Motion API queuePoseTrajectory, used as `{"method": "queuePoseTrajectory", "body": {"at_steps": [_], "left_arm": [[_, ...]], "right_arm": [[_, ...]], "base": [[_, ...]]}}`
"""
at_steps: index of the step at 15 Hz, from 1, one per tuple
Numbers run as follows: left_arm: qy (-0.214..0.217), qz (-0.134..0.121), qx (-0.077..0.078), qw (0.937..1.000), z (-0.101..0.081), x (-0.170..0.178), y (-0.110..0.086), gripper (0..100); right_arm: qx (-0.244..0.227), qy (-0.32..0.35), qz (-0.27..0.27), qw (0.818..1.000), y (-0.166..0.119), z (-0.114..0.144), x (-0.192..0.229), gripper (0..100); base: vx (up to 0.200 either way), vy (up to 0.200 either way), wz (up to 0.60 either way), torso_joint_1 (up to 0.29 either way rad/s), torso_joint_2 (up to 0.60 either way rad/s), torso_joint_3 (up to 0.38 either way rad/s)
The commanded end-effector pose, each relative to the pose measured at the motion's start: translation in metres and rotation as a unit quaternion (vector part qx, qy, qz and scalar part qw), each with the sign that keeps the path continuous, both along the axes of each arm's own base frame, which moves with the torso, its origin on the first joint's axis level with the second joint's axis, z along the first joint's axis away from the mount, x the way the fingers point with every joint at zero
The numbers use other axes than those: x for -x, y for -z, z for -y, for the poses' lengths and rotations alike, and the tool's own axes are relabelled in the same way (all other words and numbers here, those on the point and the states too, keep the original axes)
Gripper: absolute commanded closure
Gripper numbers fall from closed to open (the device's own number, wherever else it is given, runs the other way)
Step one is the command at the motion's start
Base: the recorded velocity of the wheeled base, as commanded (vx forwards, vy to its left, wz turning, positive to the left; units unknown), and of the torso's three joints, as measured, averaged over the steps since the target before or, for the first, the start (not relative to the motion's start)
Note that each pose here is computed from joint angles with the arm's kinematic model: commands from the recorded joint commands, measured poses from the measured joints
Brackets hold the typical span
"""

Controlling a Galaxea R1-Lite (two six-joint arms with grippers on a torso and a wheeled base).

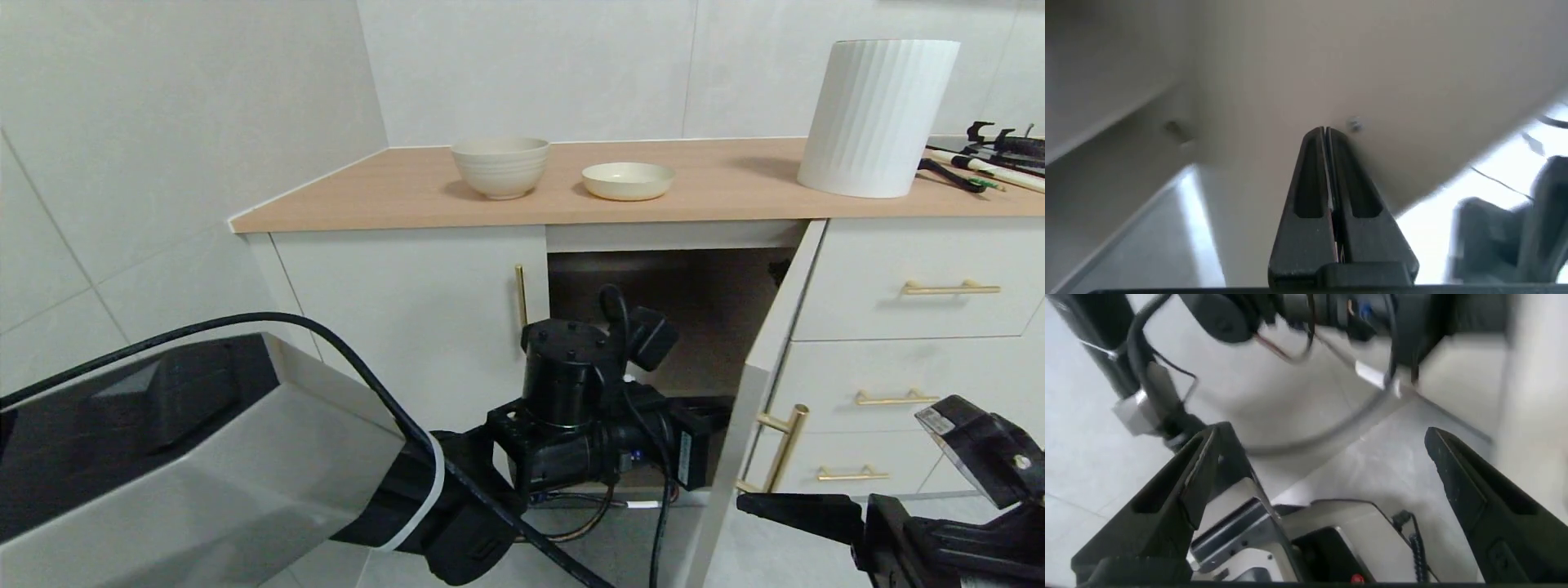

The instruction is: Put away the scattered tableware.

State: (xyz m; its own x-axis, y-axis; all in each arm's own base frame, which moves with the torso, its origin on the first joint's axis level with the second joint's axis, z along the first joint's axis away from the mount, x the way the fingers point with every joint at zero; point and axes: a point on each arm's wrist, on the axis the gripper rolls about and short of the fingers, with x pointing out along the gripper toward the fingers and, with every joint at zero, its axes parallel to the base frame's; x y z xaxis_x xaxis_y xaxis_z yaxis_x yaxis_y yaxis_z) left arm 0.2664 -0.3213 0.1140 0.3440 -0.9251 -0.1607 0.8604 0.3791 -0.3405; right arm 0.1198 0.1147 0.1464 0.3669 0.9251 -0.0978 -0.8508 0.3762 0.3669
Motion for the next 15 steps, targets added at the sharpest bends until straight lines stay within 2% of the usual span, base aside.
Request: {"method": "queuePoseTrajectory", "body": {"at_steps": [1, 3, 4, 5, 7, 10, 11, 12, 13, 14, 15], "left_arm": [[0.055, 0.008, 0.010, 0.9984, 0.031, 0.036, -0.017, 100], [0.069, 0.013, 0.019, 0.9974, 0.030, 0.051, -0.029, 100], [0.063, 0.013, 0.021, 0.9977, 0.020, 0.053, -0.035, 100], [0.044, 0.007, 0.023, 0.9987, 0.012, 0.041, -0.036, 100], [0.022, -0.002, 0.019, 0.9996, 0.003, 0.033, -0.032, 100], [-0.032, 0.001, 0.018, 0.9993, -0.036, 0.021, -0.037, 100], [-0.071, 0.000, 0.012, 0.9974, -0.068, 0.016, -0.041, 100], [-0.103, 0.000, 0.010, 0.9946, -0.093, 0.013, -0.045, 100], [-0.103, 0.000, 0.010, 0.9946, -0.093, 0.013, -0.045, 100], [-0.179, 0.005, 0.011, 0.9838, -0.152, 0.013, -0.055, 100], [-0.209, 0.011, 0.010, 0.9778, -0.175, 0.015, -0.060, 100]], "right_arm": [[-0.042, -0.065, 0.043, 0.996, -0.027, 0.007, 0.035, 0], [-0.040, -0.081, 0.040, 0.995, -0.035, 0.012, 0.045, 0], [-0.030, -0.081, 0.029, 0.996, -0.036, 0.013, 0.047, 0], [-0.029, -0.081, 0.028, 0.996, -0.037, 0.014, 0.047, 0], [-0.032, -0.082, 0.032, 0.996, -0.038, 0.014, 0.048, 0], [-0.023, -0.074, 0.023, 0.997, -0.038, 0.008, 0.041, 0], [-0.014, -0.047, 0.016, 0.999, -0.038, 0.005, 0.029, 0], [-0.009, -0.029, 0.011, 0.999, -0.039, 0.001, 0.018, 0], [-0.009, -0.029, 0.011, 0.999, -0.039, 0.001, 0.018, 0], [0.006, 0.023, 0.006, 1.000, -0.044, -0.011, -0.021, 0], [0.024, 0.051, 0.016, 0.998, -0.043, -0.017, -0.042, 0]], "base": [[0.000, 0.000, 0.00, 0.000, 0.00, 0.000], [0.000, 0.000, 0.00, 0.000, 0.00, 0.000], [0.000, 0.000, 0.00, 0.000, 0.00, 0.000], [0.000, 0.000, 0.00, 0.000, 0.00, 0.000], [0.000, 0.000, 0.00, 0.000, 0.00, 0.000], [0.000, 0.000, 0.00, 0.000, 0.00, 0.000], [0.000, 0.000, 0.00, 0.000, 0.00, 0.000], [0.000, 0.000, 0.00, 0.000, 0.00, 0.000], [0.000, 0.000, 0.00, 0.000, 0.00, 0.000], [0.000, 0.000, 0.00, 0.000, 0.00, 0.000], [0.000, 0.000, 0.00, 0.000, 0.00, 0.000]]}}
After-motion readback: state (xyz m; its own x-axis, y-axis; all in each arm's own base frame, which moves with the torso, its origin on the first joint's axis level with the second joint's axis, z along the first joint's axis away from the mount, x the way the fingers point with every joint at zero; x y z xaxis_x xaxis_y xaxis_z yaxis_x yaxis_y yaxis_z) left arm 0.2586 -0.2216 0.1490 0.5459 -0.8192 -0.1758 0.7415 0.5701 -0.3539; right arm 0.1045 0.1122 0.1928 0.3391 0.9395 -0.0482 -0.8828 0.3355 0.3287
